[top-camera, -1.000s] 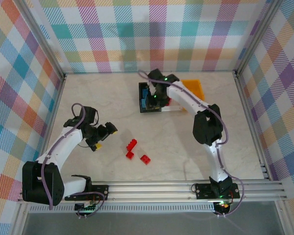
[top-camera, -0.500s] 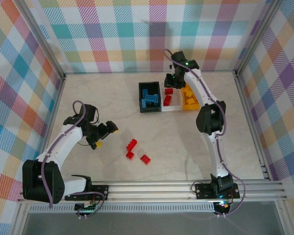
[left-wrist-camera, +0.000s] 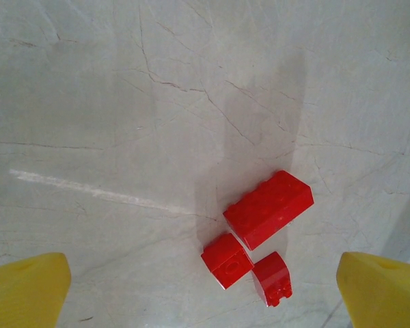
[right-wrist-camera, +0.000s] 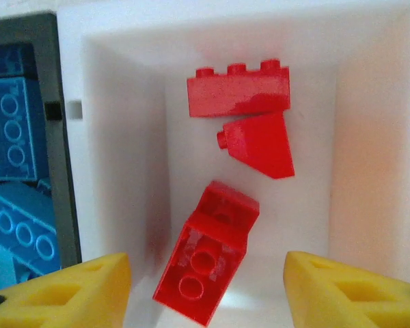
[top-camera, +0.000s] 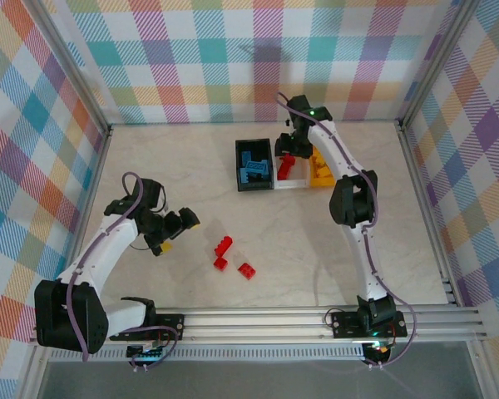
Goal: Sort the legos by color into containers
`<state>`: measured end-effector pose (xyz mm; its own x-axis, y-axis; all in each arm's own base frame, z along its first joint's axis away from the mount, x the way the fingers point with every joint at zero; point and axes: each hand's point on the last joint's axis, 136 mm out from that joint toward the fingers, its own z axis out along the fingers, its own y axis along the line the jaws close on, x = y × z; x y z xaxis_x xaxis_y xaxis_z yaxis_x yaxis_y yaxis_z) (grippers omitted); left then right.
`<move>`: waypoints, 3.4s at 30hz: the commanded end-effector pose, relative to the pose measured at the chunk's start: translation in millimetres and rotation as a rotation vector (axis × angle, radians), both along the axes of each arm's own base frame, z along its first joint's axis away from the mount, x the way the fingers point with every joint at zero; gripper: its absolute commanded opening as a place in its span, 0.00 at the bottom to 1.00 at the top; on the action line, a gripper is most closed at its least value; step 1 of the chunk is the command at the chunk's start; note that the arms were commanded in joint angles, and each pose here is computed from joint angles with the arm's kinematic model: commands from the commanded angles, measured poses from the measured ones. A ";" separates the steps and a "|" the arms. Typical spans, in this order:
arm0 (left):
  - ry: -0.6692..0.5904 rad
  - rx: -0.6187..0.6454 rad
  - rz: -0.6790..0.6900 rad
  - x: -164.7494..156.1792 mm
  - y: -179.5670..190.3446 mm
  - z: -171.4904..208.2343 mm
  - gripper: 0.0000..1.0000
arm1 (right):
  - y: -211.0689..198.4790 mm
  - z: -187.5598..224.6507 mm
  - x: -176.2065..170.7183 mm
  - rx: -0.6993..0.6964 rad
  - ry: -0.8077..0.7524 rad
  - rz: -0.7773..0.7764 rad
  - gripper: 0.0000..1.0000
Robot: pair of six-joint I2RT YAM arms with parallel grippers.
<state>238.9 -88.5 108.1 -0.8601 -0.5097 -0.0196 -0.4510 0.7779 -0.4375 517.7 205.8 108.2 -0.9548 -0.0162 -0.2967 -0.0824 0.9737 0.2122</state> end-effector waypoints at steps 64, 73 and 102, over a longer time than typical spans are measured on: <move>0.042 -0.052 0.219 -41.2 22.8 -37.1 1.00 | 103.1 -120.5 -326.0 -0.454 0.199 0.786 0.45; 0.026 -0.049 0.214 -36.0 23.0 -29.4 1.00 | 100.7 -95.9 -308.7 -0.440 0.122 0.730 0.39; -0.040 -0.044 -0.052 -20.9 -4.5 16.0 1.00 | 10.9 8.3 18.1 -0.161 -0.191 0.060 0.51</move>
<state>225.6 -89.7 121.2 -0.8603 -0.5074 -0.0491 -0.4188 0.7585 -0.4993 533.3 213.3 109.2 -0.8777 -0.1441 -0.4570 -0.1743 0.9844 0.0243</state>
